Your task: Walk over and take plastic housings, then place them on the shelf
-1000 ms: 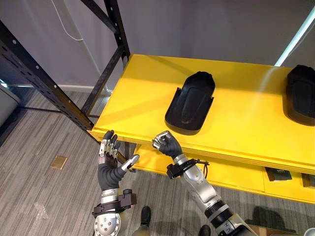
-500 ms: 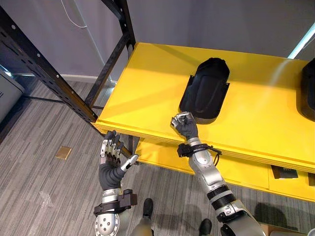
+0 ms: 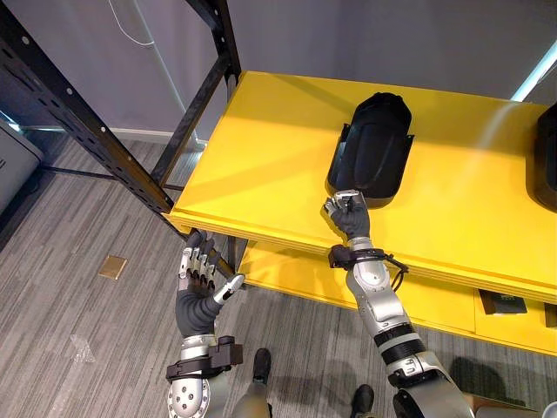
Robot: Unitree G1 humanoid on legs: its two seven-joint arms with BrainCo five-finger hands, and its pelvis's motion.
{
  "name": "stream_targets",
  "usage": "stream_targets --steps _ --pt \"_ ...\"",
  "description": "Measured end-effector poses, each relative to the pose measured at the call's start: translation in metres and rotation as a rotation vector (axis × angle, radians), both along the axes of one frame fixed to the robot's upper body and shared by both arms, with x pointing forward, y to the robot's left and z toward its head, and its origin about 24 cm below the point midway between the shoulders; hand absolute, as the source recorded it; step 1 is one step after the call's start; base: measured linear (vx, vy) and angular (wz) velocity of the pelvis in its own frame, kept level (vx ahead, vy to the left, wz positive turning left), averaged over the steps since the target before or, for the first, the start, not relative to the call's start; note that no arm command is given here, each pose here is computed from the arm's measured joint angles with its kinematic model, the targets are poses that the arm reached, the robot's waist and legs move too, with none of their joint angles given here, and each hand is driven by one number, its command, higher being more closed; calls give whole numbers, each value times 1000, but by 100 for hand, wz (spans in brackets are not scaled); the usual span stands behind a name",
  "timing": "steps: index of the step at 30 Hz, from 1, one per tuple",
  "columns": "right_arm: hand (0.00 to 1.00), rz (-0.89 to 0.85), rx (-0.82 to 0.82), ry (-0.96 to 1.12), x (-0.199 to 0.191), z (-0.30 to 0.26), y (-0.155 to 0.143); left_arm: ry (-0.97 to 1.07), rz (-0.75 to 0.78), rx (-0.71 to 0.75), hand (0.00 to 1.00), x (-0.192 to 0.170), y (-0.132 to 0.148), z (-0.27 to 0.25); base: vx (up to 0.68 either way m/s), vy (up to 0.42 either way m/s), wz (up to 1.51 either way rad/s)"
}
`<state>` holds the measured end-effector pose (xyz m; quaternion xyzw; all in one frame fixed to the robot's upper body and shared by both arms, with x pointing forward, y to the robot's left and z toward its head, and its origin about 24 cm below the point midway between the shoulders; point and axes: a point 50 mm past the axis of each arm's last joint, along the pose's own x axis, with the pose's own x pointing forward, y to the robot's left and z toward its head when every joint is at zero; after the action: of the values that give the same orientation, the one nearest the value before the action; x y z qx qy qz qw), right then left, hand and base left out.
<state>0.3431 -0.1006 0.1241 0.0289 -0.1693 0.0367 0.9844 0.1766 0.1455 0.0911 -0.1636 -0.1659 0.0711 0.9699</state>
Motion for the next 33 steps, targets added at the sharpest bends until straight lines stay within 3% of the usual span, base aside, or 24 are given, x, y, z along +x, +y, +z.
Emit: stream_targets --steps 19,24,25,29,33 --pt "100 -106 -68 -38 40 47 -23 -34 -70 -11 0 5 -10 6 -23 -6 6" --pt "100 -43 59 -60 -22 7 -15 -58 -42 -11 0 11 -6 10 35 -16 -8" --pt "0 -20 77 -50 -41 -3 -12 -60 -31 -9 0 12 -6 10 28 -14 -24" --pt "0 -13 100 -54 -89 -17 -25 -62 -20 38 0 13 -9 11 -24 -10 -32" --pt "0 -154 101 -55 -137 -24 -63 -60 -13 110 0 14 -9 10 -2 -6 -56"
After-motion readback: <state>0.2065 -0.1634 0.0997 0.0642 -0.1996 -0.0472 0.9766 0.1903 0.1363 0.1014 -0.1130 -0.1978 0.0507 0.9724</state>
